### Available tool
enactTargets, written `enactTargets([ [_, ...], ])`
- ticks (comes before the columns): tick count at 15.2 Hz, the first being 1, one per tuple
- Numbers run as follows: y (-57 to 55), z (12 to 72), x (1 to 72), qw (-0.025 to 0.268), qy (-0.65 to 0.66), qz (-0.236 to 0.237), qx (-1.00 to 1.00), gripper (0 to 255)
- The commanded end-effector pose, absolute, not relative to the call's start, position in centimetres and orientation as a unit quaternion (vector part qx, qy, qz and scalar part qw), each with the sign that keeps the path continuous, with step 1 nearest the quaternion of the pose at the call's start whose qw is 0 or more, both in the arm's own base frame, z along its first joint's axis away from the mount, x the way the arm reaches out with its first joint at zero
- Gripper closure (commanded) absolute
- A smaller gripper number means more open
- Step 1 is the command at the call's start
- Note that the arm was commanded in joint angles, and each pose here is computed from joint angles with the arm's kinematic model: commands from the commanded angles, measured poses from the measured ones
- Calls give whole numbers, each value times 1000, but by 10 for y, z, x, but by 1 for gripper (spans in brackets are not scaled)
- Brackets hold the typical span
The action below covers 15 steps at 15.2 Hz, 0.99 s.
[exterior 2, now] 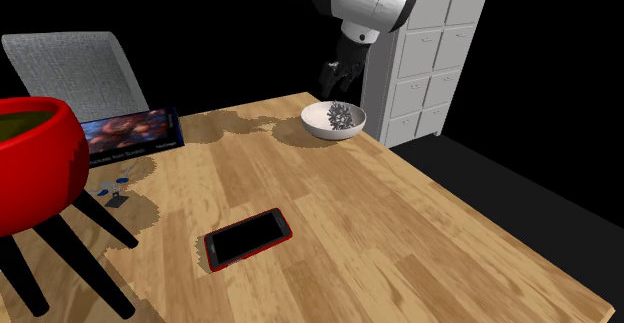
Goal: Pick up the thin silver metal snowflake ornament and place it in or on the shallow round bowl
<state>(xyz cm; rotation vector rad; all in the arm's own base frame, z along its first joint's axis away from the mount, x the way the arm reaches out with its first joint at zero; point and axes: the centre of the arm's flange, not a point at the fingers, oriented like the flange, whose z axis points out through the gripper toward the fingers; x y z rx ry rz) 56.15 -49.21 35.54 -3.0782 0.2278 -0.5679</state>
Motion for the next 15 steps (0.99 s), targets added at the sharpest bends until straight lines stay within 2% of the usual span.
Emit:
enactTargets([
  [1,-492,355,562,2,73,-181,-981,0],
  [3,-492,355,562,2,73,-181,-981,0],
  [7,-491,402,544,2,73,-181,-981,0],
  [15,-491,402,544,2,73,-181,-981,0],
])
